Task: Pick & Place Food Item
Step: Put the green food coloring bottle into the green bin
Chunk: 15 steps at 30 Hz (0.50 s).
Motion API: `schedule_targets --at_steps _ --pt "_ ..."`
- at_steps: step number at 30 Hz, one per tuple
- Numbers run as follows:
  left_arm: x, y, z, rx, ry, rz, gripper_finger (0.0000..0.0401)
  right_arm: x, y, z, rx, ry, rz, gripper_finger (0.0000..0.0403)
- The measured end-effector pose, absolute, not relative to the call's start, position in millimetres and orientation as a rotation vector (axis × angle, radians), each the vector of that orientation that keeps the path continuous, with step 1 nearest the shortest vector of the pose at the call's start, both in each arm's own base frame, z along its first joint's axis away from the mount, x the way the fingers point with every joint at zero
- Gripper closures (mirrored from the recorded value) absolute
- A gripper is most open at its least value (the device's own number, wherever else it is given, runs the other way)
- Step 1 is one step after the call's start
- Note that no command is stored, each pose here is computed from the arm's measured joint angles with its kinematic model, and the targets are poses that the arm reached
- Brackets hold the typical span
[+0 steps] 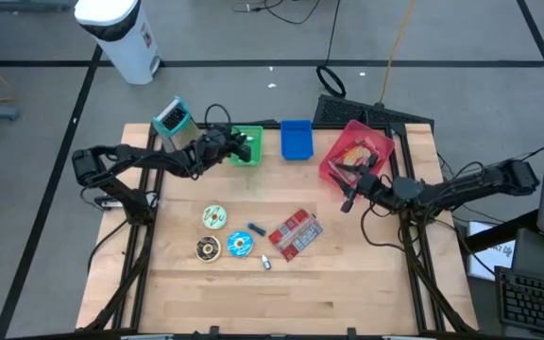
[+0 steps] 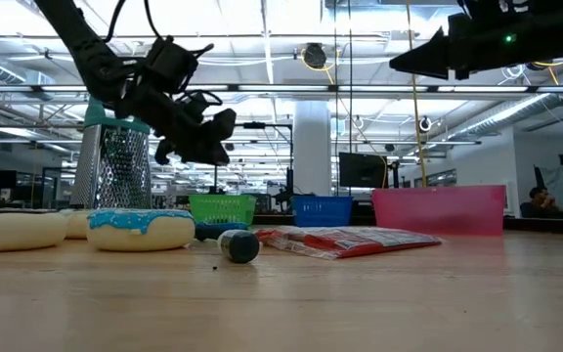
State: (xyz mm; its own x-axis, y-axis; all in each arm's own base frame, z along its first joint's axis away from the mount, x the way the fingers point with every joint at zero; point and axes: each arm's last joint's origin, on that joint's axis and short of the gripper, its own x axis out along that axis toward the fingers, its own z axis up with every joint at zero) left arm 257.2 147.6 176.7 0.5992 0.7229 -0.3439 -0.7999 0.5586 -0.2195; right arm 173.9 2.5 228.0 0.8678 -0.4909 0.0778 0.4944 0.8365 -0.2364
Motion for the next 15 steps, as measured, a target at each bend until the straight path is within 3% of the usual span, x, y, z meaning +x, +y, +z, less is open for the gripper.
schedule_targets --at_steps 15 --pt "273 146 140 -0.380 0.250 0.934 0.0329 178 1 224 -0.220 -0.013 -0.459 0.0264"
